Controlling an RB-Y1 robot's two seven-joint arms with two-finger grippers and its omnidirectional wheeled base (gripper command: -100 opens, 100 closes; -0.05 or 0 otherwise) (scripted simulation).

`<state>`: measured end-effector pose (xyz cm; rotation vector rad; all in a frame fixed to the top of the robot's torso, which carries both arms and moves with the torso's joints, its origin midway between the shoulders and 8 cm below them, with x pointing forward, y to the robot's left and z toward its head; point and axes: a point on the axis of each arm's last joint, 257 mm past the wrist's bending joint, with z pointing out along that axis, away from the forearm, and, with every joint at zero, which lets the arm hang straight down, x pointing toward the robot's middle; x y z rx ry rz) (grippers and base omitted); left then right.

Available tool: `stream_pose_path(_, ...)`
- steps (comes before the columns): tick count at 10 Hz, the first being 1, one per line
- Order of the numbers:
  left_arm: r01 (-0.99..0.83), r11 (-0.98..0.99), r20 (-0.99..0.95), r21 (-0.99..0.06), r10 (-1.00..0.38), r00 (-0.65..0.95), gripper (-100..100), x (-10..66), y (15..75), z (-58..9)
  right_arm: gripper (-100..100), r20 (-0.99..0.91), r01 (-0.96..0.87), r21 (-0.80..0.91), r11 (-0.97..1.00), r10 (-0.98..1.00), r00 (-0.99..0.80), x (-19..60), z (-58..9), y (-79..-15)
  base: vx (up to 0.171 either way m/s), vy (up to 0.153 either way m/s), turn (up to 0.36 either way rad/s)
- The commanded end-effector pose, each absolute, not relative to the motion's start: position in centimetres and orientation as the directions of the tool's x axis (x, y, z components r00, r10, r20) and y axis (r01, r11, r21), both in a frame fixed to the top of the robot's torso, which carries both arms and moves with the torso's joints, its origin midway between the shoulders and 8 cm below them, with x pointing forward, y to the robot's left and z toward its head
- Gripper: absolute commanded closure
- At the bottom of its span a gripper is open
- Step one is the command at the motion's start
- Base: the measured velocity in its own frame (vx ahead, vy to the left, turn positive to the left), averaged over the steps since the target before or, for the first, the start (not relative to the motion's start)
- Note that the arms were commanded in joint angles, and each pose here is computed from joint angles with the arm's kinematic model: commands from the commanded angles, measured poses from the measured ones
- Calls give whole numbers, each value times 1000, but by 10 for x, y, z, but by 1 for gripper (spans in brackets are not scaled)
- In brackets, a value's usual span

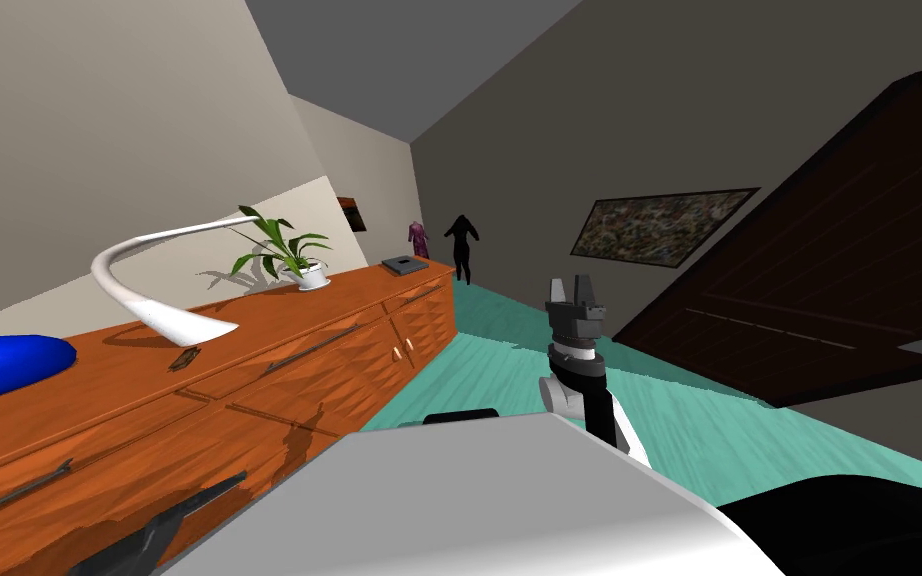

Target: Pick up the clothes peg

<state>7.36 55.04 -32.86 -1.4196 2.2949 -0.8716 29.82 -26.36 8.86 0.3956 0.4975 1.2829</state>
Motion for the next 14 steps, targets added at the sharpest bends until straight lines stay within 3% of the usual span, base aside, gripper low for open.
stream_pose_path(1,-747,343,53,-570,-892,-449,-100,52,576,-320,0,-131,-805,542,243,970,204,298,89,-264,38,-1,-56)
stream_pose_path(5,-774,402,27,-490,-880,-474,-100,45,608,-299,0,-131,-805,542,243,970,204,298,89,-264,38,10,-34)
stream_pose_path(14,-839,511,-38,-185,-857,-514,-100,17,704,-218,0,-131,-805,542,243,970,204,298,89,-264,48,44,-48)
